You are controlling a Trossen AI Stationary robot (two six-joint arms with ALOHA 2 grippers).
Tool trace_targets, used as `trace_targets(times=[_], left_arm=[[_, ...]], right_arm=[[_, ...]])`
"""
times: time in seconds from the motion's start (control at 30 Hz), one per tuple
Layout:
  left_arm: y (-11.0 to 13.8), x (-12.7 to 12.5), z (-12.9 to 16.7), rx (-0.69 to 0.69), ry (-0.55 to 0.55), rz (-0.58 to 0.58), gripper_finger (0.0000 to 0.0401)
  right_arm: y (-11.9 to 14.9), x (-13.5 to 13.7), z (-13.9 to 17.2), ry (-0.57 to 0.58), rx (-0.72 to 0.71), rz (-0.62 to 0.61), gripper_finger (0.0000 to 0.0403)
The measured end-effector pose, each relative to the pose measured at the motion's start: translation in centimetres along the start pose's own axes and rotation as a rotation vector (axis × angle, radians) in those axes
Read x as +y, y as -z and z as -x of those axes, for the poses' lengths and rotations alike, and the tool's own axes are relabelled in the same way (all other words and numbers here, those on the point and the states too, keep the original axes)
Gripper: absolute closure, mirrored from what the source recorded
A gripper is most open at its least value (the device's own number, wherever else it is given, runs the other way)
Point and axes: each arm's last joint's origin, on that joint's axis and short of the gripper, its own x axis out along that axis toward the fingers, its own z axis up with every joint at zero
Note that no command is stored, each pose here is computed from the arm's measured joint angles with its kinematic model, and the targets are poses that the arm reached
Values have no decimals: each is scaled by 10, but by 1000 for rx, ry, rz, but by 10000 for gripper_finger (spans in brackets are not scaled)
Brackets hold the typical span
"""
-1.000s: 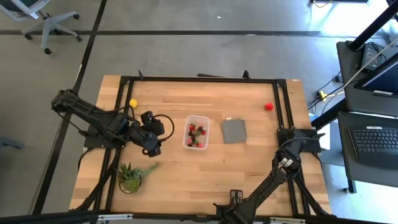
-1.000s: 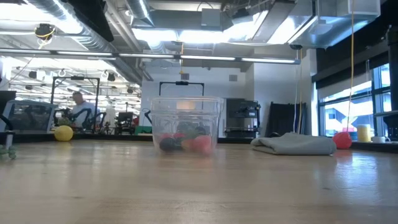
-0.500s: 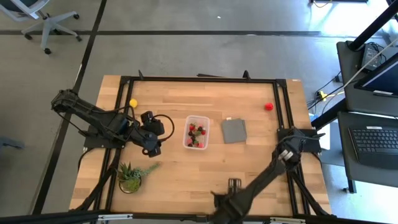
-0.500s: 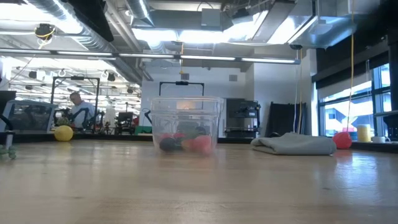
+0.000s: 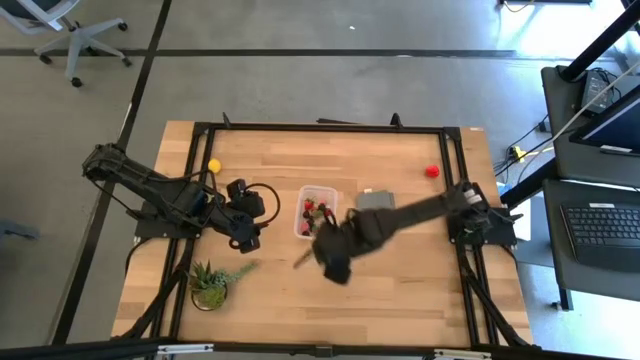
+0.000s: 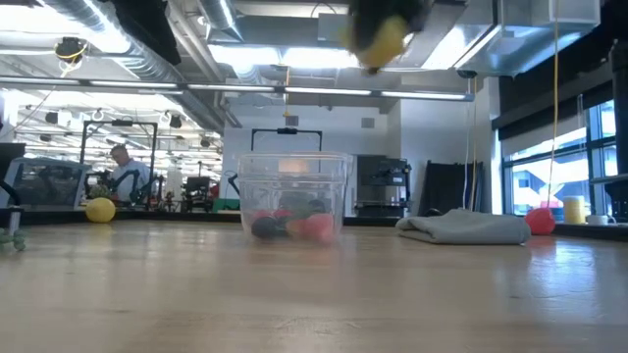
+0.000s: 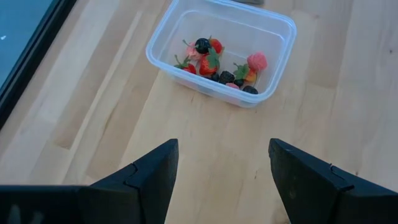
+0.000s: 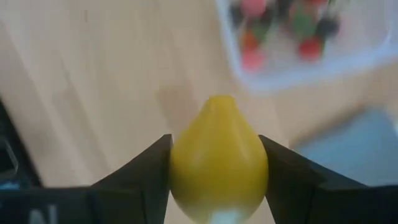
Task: Pick and placing Produce into tupperware
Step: Put the lemon into the transparent bin, then put the strawberry into the transparent bin
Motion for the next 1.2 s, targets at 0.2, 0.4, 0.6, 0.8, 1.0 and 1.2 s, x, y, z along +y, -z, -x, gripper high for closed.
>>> trace_targets(times=[0.2,0.4,0.6,0.8,1.0,1.2], left_arm=[[0,0,0,0,0,5,160],[0,0,0,0,0,27,160],[0,0,0,0,0,27,160],[0,0,0,1,-1,23,160],[2,2,0,20,-18,13,160],[3,2,0,23,-21,14,160]], right_arm=[[-54,-41,-41,3,-76,47,199],[-83,-80,-92,55,-40,63,199],[-89,-97,-106,78,-5,61,183],[-89,-101,-106,85,13,53,97],[-81,-105,-97,108,91,86,74],[-75,-119,-26,84,1,40,71]])
